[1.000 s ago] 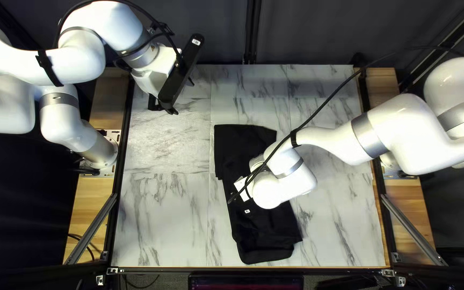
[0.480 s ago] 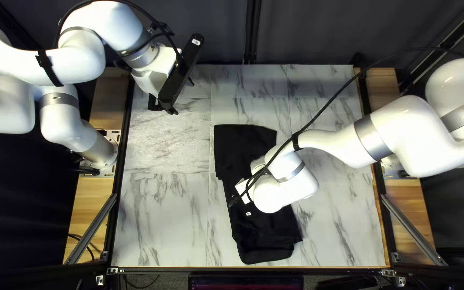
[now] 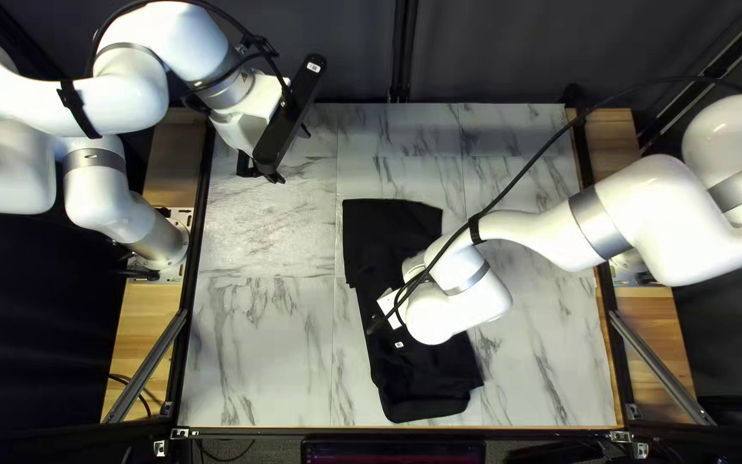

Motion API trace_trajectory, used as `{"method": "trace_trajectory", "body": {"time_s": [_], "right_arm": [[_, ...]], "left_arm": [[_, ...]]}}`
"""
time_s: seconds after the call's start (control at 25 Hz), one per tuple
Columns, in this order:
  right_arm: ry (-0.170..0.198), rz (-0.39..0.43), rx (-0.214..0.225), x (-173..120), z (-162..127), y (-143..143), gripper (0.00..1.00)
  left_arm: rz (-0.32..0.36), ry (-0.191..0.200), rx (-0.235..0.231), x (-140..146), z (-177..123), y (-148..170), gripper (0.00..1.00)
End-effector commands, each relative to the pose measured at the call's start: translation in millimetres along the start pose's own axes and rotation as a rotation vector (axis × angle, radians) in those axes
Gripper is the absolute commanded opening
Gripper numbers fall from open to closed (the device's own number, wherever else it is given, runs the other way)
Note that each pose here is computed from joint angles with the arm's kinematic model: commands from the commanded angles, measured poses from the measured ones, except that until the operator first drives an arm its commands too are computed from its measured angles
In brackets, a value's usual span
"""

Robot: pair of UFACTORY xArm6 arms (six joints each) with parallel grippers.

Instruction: Fold t-shirt

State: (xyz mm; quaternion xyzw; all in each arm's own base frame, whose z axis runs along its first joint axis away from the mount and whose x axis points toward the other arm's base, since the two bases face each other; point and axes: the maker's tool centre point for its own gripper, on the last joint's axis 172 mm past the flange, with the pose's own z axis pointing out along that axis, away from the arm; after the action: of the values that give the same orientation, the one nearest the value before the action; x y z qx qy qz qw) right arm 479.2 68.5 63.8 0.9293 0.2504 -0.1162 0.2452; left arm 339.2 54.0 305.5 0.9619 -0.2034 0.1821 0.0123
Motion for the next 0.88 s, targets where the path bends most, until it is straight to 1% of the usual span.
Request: {"method": "trace_trajectory", "body": {"time_s": [0.04, 0.08, 0.12, 0.2, 0.28, 0.52, 0.64, 0.88], "right_arm": [[-0.001, 0.001, 0.003, -1, -1, 0, 0.33], [-0.002, 0.002, 0.003, -1, -1, 1, 0.31], [-0.003, 0.002, 0.004, -2, -1, 1, 0.23], [-0.004, 0.004, 0.005, -3, 0, 1, 0.04], [-0.006, 0.005, 0.007, -4, 1, 2, 0.0], [-0.008, 0.003, 0.014, -3, 2, 1, 0.0], [-0.009, 0.002, 0.013, -3, -3, 2, 0.0], [-0.014, 0.0, -0.007, -2, -20, 9, 0.0]], "left_arm": [[0.0, 0.0, 0.0, 0, 0, 0, 1.0], [0.0, 0.0, 0.0, 0, 0, 0, 1.0], [0.0, 0.0, 0.0, 0, 0, 0, 1.0], [0.0, 0.0, 0.0, 0, 0, 0, 1.0], [0.0, 0.0, 0.0, 0, 0, 0, 1.0], [0.0, 0.0, 0.0, 0, 0, 0, 1.0], [0.0, 0.0, 0.0, 0, 0, 0, 1.0], [0.0, 0.0, 0.0, 0, 0, 0, 1.0]]}}
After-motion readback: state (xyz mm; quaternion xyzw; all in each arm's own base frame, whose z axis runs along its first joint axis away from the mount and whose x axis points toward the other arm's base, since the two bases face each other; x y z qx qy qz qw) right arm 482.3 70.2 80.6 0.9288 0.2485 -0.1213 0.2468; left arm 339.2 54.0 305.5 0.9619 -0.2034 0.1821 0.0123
